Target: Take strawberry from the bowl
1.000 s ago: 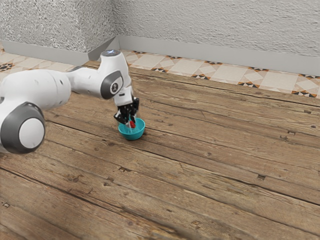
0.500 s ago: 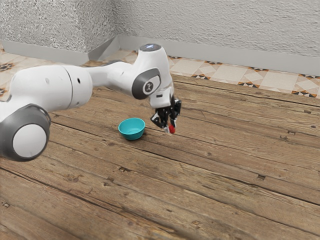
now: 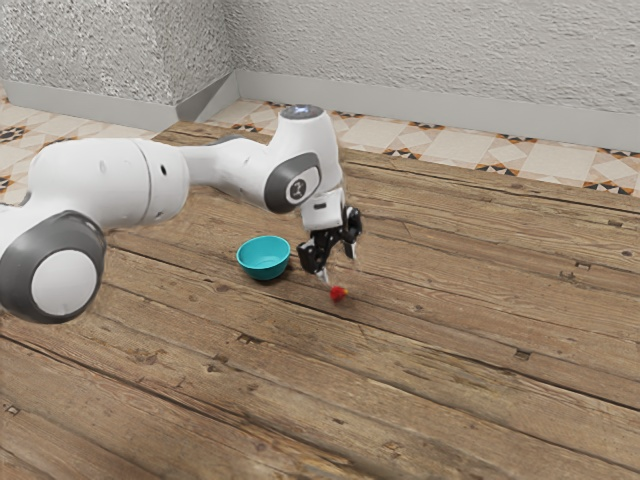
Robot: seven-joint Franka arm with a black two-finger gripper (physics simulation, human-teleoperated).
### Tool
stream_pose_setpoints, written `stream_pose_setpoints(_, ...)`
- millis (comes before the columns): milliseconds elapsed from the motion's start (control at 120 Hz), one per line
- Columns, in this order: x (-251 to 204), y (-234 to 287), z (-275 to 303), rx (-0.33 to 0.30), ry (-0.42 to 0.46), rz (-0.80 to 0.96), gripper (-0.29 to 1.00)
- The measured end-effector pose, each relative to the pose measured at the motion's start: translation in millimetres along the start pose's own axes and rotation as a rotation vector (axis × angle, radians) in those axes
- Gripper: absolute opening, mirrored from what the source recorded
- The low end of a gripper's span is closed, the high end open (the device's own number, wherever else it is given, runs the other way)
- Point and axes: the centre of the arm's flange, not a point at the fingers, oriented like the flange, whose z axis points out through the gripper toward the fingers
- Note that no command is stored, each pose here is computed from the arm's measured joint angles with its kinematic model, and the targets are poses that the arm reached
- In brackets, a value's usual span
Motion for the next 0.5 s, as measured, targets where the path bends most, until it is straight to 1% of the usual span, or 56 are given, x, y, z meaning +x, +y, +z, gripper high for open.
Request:
stream_pose_setpoints(92,-12,21,-81,0.027,-0.033,-0.081,0.61)
stream_pose_setpoints(192,-22,47,-146,0.024,-0.060,-0.194,0.65)
stream_pose_setpoints(333,-39,107,-259,0.025,-0.113,-0.455,0.67)
stream_pose_setpoints(400,-39,123,-281,0.000,-0.122,-0.562,0.68)
stream_pose_setpoints(500,-43,135,-288,-0.047,-0.129,-0.706,0.69)
